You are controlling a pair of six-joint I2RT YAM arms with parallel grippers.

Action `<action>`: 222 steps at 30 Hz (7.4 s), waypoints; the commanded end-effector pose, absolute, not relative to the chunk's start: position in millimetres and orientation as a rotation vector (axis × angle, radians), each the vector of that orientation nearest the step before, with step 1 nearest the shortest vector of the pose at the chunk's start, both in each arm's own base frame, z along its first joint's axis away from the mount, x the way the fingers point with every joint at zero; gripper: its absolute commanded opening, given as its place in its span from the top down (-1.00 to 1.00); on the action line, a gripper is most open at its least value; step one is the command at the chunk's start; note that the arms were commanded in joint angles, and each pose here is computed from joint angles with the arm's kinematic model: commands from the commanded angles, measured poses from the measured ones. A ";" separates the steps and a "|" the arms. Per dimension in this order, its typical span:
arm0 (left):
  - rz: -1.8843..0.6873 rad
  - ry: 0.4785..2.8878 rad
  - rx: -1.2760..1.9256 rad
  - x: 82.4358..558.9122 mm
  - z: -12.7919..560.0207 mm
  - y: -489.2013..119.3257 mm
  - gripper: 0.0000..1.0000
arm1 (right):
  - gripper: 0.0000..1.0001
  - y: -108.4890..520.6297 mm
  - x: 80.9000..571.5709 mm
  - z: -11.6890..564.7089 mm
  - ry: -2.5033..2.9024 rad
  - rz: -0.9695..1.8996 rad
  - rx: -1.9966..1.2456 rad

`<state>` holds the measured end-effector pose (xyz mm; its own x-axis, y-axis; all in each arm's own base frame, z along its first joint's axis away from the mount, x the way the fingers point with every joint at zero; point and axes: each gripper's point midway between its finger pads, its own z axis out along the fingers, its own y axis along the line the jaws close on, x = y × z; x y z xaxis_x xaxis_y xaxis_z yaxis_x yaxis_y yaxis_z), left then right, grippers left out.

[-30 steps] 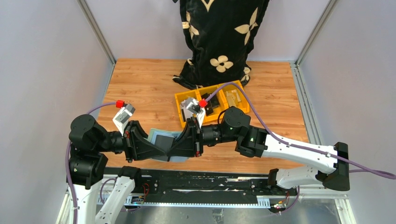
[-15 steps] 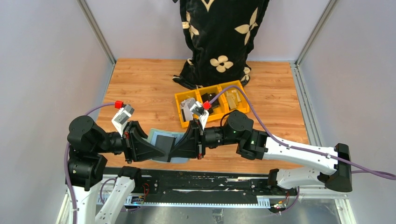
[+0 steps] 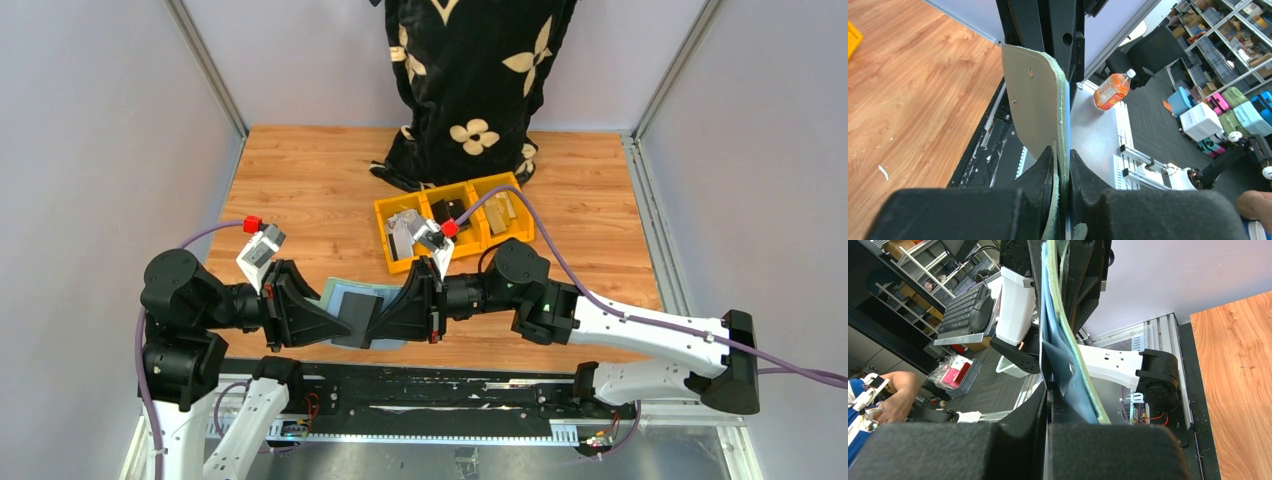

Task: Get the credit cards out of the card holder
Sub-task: Remove the credit card from the card holder, then place the credit card in the storage box, then place the card holder at the center of the board, then reset both arms

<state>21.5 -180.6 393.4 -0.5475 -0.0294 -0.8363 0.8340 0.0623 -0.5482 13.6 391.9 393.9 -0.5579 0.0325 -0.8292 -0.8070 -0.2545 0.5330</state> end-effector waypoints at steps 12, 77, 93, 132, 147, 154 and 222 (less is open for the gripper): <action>-1.558 1.606 0.814 18.0 407.9 -180.7 1.00 | 0.53 383.9 18.8 411.1 1.328 1.884 -0.900; -0.842 1.069 1.261 -10.1 380.8 -163.6 1.00 | 0.84 280.2 405.3 125.4 2.443 0.614 -0.628; -0.425 0.820 1.375 9.3 360.9 -152.8 1.00 | -0.45 334.0 288.1 339.7 1.709 1.034 -0.710; -0.352 0.763 1.411 15.1 315.2 -157.9 1.00 | -0.23 442.4 54.4 407.9 1.146 1.161 -0.930; -0.095 1.072 1.629 117.0 200.9 -118.5 1.00 | -0.55 333.3 109.7 332.6 1.489 0.942 -0.659; 0.096 0.957 1.933 145.6 149.6 -99.8 1.00 | -0.67 280.2 134.5 310.8 1.575 0.814 -0.502; -0.056 1.505 0.099 339.1 123.1 -2.8 -1.00 | -0.81 -34.9 336.8 79.0 1.762 -0.369 0.089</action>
<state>334.4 -12.5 108.7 0.0109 -0.0052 -0.9999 0.1660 0.9861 -0.0033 319.0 -57.1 67.5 -0.3062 -0.0499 -0.9506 0.4068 0.8960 -0.1780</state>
